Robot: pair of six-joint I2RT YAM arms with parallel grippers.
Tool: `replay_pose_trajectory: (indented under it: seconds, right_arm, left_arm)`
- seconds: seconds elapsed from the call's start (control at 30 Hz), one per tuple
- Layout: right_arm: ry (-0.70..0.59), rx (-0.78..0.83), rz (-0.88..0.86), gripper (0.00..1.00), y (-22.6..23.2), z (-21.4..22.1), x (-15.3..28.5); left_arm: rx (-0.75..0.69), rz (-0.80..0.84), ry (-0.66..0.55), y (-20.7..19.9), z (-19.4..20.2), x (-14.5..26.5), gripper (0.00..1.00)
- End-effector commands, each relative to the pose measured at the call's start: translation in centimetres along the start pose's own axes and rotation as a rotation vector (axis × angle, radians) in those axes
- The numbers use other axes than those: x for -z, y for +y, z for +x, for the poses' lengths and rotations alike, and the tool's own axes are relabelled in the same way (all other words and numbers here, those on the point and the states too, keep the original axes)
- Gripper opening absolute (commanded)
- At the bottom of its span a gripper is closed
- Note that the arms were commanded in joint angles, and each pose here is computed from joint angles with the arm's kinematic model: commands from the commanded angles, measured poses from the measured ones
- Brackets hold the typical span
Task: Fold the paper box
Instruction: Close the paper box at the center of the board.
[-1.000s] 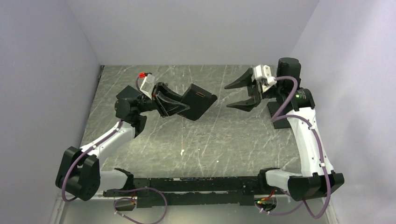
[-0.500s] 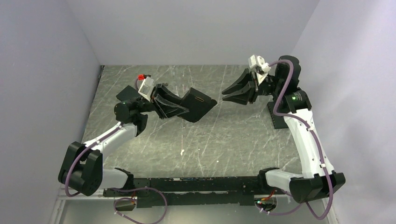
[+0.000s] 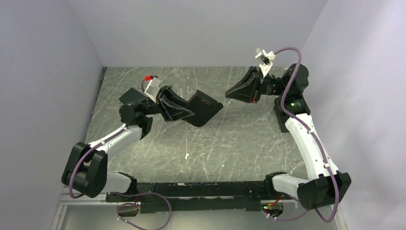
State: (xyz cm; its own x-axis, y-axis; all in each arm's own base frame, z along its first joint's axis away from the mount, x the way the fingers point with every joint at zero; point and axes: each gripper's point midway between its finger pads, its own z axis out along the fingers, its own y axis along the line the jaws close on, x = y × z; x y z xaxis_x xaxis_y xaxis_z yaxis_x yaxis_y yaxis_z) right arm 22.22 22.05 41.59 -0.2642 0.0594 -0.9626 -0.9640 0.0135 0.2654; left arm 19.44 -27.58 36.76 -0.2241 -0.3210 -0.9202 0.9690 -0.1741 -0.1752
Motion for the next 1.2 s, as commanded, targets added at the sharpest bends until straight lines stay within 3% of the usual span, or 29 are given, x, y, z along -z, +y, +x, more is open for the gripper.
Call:
replay_pose_trajectory:
  seconds: [0.0, 0.17, 0.4, 0.77, 1.17]
  right_arm:
    - [-0.019, 0.018, -0.021, 0.18, 1.5, -0.9, -0.4]
    - [-0.01, -0.025, -0.03, 0.22, 1.4, 0.0, -0.9]
    - [-0.046, -0.161, 0.022, 0.39, 0.1, 0.7, -1.2]
    - [-0.037, -0.298, -0.039, 0.39, 1.3, 1.5, -1.7]
    - [-0.025, -0.318, -0.043, 0.37, 1.4, 1.8, -1.9]
  left_arm:
    - [-0.088, 0.039, -0.035, -0.7, -1.8, -0.5, 0.0]
    - [-0.098, 0.036, -0.043, -0.7, -2.0, -0.5, 0.0]
    - [-0.133, 0.033, -0.056, -0.9, -2.4, -0.5, 0.0]
    - [-0.152, 0.014, -0.062, -0.8, -2.8, -0.6, 0.0]
    - [-0.164, -0.017, -0.075, -0.6, -3.2, -0.6, 0.0]
